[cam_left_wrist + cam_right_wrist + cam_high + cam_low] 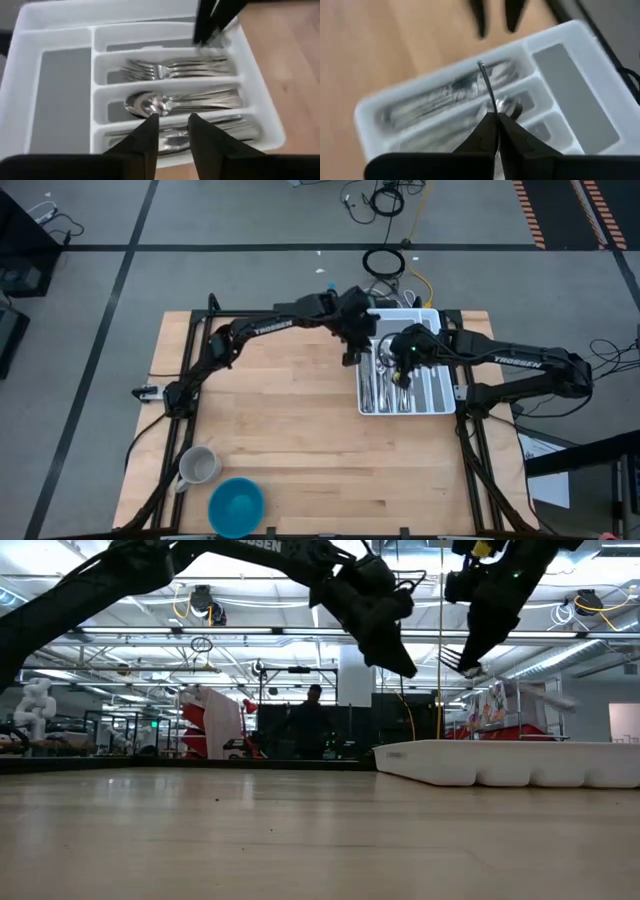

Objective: Sort silverware
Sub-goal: Put the fork into the silverware tray

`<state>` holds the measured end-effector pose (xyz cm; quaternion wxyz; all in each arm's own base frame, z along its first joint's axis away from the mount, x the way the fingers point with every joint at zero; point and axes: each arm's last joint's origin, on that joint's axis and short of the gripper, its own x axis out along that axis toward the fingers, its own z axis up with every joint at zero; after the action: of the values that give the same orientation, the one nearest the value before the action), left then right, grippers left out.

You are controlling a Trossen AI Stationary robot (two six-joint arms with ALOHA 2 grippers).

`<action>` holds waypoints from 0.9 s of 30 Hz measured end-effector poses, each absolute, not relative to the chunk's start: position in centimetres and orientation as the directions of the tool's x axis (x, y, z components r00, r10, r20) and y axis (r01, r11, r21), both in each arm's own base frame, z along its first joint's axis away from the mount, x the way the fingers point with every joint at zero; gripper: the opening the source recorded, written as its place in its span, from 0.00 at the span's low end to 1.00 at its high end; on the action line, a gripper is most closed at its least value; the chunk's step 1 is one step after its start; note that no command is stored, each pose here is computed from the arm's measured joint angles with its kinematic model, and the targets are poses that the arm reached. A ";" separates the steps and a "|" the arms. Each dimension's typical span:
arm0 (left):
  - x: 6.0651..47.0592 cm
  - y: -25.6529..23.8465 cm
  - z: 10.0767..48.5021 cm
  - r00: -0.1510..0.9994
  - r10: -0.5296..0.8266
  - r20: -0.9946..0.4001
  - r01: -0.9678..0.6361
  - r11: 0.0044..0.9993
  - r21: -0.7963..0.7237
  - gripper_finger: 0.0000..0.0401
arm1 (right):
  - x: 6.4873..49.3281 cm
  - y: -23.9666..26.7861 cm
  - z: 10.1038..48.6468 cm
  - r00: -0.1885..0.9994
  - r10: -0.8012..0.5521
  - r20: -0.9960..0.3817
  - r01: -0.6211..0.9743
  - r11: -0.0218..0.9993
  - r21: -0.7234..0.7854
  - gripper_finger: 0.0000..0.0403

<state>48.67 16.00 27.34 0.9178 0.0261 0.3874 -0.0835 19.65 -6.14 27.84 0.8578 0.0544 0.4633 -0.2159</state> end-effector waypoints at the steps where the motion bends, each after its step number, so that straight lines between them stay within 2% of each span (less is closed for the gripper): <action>1: 48.3 16.2 27.8 0.689 -0.132 -0.713 0.153 0.988 -0.035 0.28 | 19.6 -6.5 27.6 0.496 -0.340 -0.799 0.458 0.884 -0.092 0.00; 7: 47.0 17.0 29.7 0.704 -0.135 -0.698 0.056 0.989 -0.134 0.32 | 17.5 -8.0 23.4 0.631 -0.384 -0.674 0.641 0.748 0.175 0.00; 12: 46.0 16.6 32.3 0.742 -0.132 -0.657 0.068 0.990 -0.122 0.32 | 14.4 -8.2 19.9 0.688 -0.411 -0.599 0.682 0.648 0.339 0.00; 19: 44.2 15.5 37.0 0.822 -0.132 -0.554 0.107 0.991 -0.077 0.32 | 12.1 -8.4 17.5 0.775 -0.374 -0.509 0.615 0.629 0.475 0.00; 27: 41.3 14.4 41.6 0.873 -0.135 -0.469 0.132 0.990 -0.040 0.32 | 10.3 -9.0 14.3 0.775 -0.319 -0.546 0.614 0.587 0.528 0.00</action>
<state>41.30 14.39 41.63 0.9676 -0.0032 0.2427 -0.0689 10.31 -9.02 14.30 0.8678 0.3664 0.2010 -0.2689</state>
